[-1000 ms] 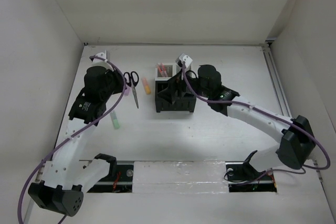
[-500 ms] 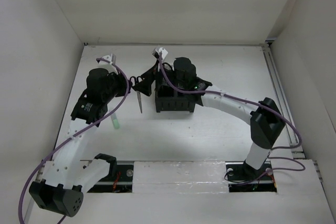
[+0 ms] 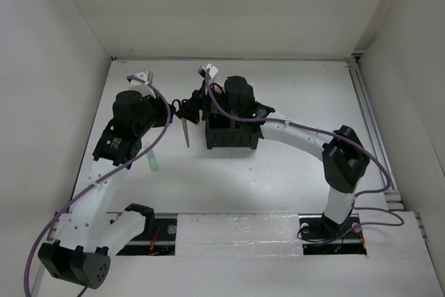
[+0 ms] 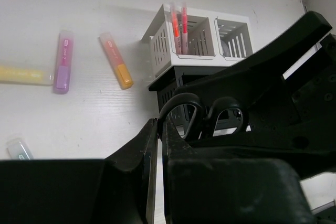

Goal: Sort the stationery into containers
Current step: Pass the stationery from the left arm to the right, then place the stationery into the container

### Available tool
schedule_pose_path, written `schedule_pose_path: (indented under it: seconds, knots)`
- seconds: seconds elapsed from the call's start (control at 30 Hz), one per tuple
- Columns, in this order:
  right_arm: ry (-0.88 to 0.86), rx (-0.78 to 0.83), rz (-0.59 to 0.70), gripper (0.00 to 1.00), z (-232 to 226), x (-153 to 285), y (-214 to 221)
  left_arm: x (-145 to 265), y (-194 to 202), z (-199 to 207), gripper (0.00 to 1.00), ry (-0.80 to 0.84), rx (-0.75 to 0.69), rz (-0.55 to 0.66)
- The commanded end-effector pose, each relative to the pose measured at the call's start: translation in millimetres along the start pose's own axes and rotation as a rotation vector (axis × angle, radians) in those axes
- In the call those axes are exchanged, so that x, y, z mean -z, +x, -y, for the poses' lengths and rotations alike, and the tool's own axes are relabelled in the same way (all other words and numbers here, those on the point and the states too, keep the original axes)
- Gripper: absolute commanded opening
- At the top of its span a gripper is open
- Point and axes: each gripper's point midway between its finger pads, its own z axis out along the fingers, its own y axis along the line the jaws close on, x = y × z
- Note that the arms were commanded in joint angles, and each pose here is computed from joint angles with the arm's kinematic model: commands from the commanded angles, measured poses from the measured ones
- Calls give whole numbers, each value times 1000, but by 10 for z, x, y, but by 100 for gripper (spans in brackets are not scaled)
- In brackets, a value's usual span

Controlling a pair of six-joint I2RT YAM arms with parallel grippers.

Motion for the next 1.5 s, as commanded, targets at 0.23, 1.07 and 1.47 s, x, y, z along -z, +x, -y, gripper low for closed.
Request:
schedule_pose_path:
  seconds: [0.23,1.07,1.47]
  knots:
    - [-78,0,48,4,-192,-118,-203,73,-144,128,0,60,-22,62]
    - [364,203,298,0,1177,1780,-835,191,-226,-214,100,-130,35,154]
    - [296,281,519,0,1138,1957,-621,174,-177,-206,100,-118,25,137]
